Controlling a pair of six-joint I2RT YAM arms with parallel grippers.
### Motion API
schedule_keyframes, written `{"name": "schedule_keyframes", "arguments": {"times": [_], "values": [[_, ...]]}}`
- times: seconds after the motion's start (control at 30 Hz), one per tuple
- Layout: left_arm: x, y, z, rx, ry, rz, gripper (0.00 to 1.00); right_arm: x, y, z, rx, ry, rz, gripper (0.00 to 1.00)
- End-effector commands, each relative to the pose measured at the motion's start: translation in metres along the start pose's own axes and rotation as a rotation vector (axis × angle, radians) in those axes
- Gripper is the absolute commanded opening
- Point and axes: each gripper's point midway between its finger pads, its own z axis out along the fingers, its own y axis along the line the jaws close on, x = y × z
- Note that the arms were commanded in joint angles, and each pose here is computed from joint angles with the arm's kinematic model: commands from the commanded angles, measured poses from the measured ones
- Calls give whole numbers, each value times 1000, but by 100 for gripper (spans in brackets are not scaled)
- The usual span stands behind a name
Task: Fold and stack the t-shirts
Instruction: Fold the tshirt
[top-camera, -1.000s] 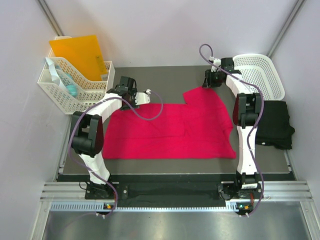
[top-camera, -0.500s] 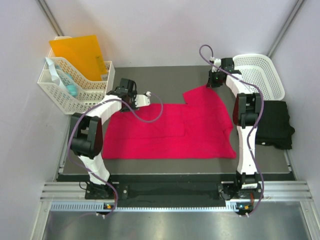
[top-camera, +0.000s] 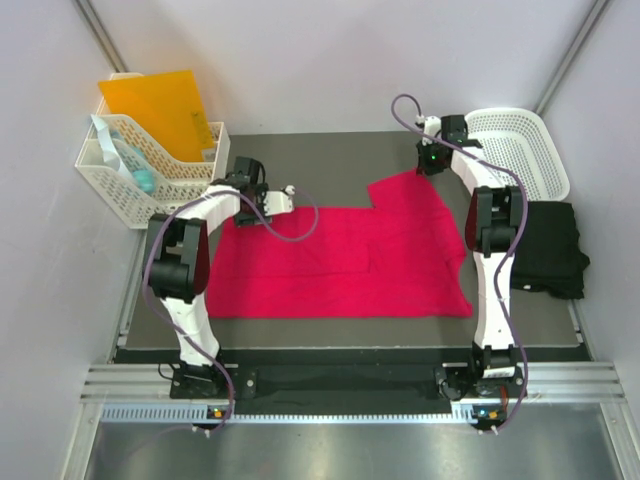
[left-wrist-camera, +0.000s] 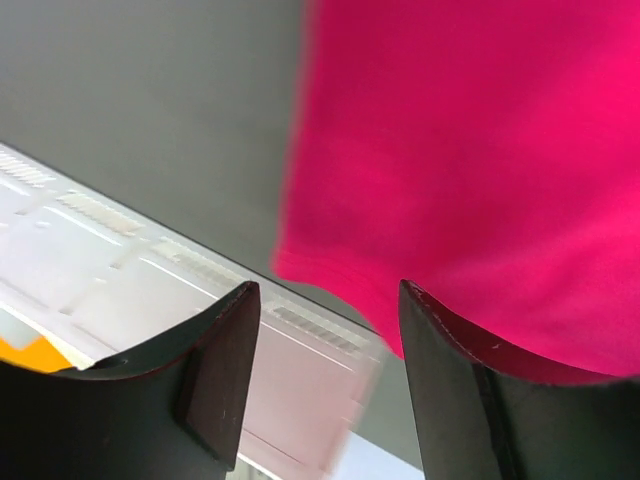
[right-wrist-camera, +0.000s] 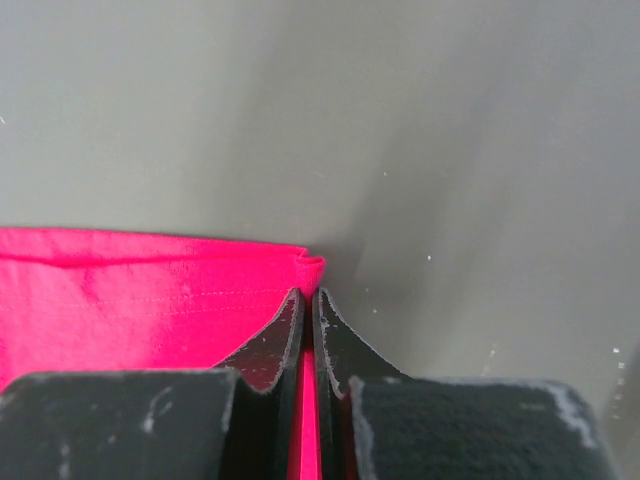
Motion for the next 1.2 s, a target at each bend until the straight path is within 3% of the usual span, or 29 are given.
{"name": "schedule_keyframes", "arguments": {"times": [0.0,0.07,0.27,0.47,0.7,0.83,1.17], "values": [[-16,38,2,-31,-86,-14,62,-4,1,-29,41,42,-110,0],[-27,52,-4,-31,-150,-22,63,-3,2,-36,43,55,-145,0],[-25,43,-3,141,-204,9,67,4,-1,-51,72,90,-212,0],[1,31,13,305,-160,27,68,10,0,-59,81,112,-236,0],[30,38,29,356,-144,18,72,5,2,-65,98,114,-269,0],[27,45,32,355,-166,27,73,2,7,-67,99,113,-283,0],[31,16,36,479,-167,82,71,-6,16,-70,109,105,-324,0]]}}
